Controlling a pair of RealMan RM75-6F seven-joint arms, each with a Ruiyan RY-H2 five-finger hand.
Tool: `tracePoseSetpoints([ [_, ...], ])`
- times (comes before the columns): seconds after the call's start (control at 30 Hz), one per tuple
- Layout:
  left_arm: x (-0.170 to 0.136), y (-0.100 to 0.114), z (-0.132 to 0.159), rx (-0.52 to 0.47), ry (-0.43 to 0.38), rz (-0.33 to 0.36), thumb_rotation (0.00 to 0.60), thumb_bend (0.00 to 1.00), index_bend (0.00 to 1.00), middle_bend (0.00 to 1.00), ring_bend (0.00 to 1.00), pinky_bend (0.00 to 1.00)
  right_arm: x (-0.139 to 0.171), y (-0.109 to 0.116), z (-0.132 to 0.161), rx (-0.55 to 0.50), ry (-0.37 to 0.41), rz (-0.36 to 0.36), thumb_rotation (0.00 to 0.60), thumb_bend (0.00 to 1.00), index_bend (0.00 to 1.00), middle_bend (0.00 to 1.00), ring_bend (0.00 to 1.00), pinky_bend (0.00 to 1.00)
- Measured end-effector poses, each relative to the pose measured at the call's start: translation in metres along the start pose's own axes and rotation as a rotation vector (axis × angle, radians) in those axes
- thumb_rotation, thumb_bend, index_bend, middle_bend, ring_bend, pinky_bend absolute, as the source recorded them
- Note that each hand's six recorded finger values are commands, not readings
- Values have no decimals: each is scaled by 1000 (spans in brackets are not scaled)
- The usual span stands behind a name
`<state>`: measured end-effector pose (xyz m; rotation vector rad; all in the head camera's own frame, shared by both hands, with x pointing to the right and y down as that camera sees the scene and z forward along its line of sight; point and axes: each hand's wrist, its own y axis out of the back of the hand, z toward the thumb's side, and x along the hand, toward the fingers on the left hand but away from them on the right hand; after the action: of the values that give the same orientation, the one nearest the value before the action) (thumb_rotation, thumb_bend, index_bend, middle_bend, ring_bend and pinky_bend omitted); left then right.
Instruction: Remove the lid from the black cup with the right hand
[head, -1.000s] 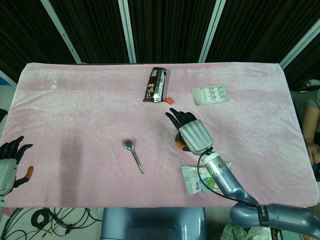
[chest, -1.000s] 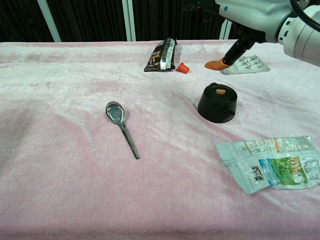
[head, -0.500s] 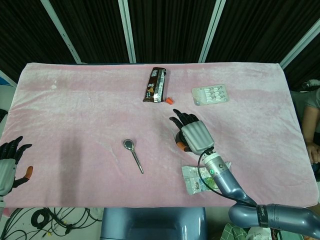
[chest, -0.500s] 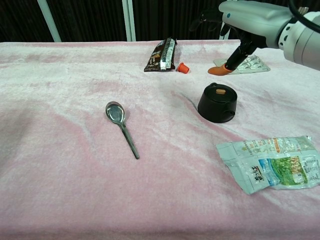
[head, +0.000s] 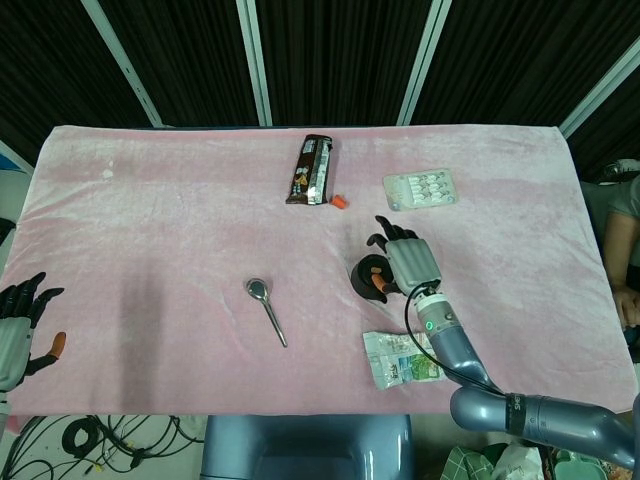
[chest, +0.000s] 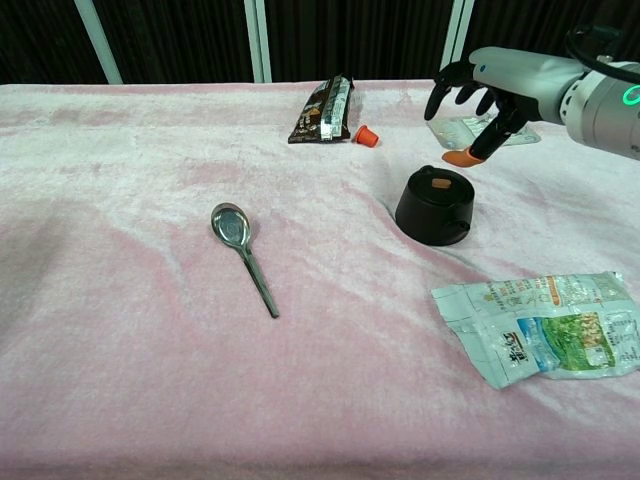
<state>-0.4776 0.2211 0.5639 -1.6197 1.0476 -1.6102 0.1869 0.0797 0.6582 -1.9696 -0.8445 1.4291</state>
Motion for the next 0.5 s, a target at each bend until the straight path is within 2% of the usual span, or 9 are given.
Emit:
tracePoseSetpoints([
  [0.2, 1, 0, 0, 2, -1, -2, 600, 423, 190, 2, 0, 19, -11, -12, -11, -24, -51, 20, 600, 265, 363, 32, 156, 199],
  [0.5, 2, 0, 0, 0, -1, -2, 600, 422, 190, 2, 0, 18, -18, -31, -16, -53, -78, 58, 600, 262, 405, 26, 156, 199],
])
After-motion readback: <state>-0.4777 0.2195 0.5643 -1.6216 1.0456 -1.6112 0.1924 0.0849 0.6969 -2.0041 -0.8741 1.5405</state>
